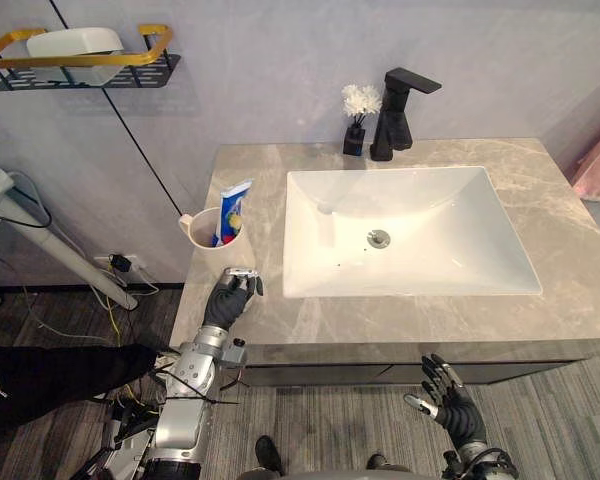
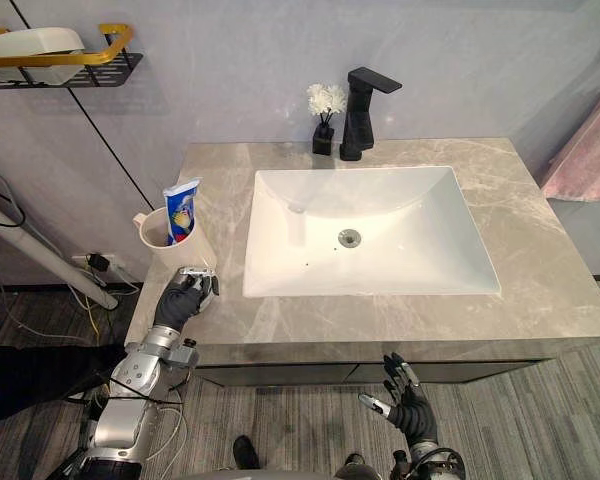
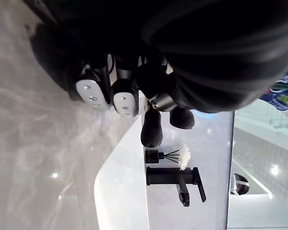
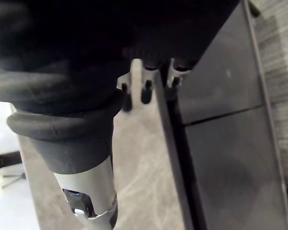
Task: Organize washtable
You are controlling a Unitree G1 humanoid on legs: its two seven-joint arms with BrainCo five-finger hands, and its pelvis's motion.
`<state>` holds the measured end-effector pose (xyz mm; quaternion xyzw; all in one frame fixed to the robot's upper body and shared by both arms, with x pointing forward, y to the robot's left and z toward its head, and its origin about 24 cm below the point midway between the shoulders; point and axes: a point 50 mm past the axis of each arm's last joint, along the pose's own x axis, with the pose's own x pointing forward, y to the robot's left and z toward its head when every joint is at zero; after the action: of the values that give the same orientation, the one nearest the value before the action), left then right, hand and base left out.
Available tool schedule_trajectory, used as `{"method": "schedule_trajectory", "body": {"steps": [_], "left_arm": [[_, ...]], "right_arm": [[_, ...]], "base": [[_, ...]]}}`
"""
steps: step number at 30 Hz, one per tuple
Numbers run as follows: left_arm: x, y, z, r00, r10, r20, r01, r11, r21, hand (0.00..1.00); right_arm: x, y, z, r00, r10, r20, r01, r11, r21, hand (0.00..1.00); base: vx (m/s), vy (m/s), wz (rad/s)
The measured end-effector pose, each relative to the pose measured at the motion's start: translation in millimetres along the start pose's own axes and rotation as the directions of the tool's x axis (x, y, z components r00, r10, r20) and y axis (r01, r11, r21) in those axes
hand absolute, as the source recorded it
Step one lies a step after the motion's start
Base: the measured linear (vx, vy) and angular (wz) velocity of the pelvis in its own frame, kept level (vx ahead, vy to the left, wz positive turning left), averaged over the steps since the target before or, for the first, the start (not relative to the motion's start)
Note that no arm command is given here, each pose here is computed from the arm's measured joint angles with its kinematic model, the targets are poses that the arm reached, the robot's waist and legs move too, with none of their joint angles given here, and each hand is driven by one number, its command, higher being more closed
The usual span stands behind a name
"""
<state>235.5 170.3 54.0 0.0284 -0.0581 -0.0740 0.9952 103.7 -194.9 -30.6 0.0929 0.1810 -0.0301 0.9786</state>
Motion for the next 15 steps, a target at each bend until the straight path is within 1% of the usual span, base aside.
{"method": "schedule_trajectory", "body": {"steps": [7, 11, 13, 15], "left_arm": [[12, 10, 2, 1.000, -0.022, -0.016, 0.024, 0.995, 0.098, 1.00], [19, 29, 5, 0.999, 0.005, -0.035, 0.000, 0.987, 0.161, 1.00], [22, 43, 6, 0.998, 0.037, -0.044, -0.028, 0.980, 0.199, 1.00], [24, 49, 8, 0.998, 0.050, -0.046, -0.039, 0.977, 0.212, 1.00]], "right_arm": [[0, -1, 4, 1.000, 0.015, 0.005, -0.015, 1.000, -0.014, 0.00], [0, -2, 8, 1.000, 0.019, 0.019, -0.019, 1.000, -0.025, 0.00], [1, -1, 9, 0.999, 0.032, 0.024, -0.031, 0.999, -0.025, 0.00], [1, -1, 10, 0.999, 0.036, 0.028, -0.035, 0.999, -0.027, 0.00]], "base": [[0.00, 0.001, -0.01], [-0.01, 0.001, -0.06], [-0.01, 0.003, -0.12], [-0.01, 0.005, -0.07]]}}
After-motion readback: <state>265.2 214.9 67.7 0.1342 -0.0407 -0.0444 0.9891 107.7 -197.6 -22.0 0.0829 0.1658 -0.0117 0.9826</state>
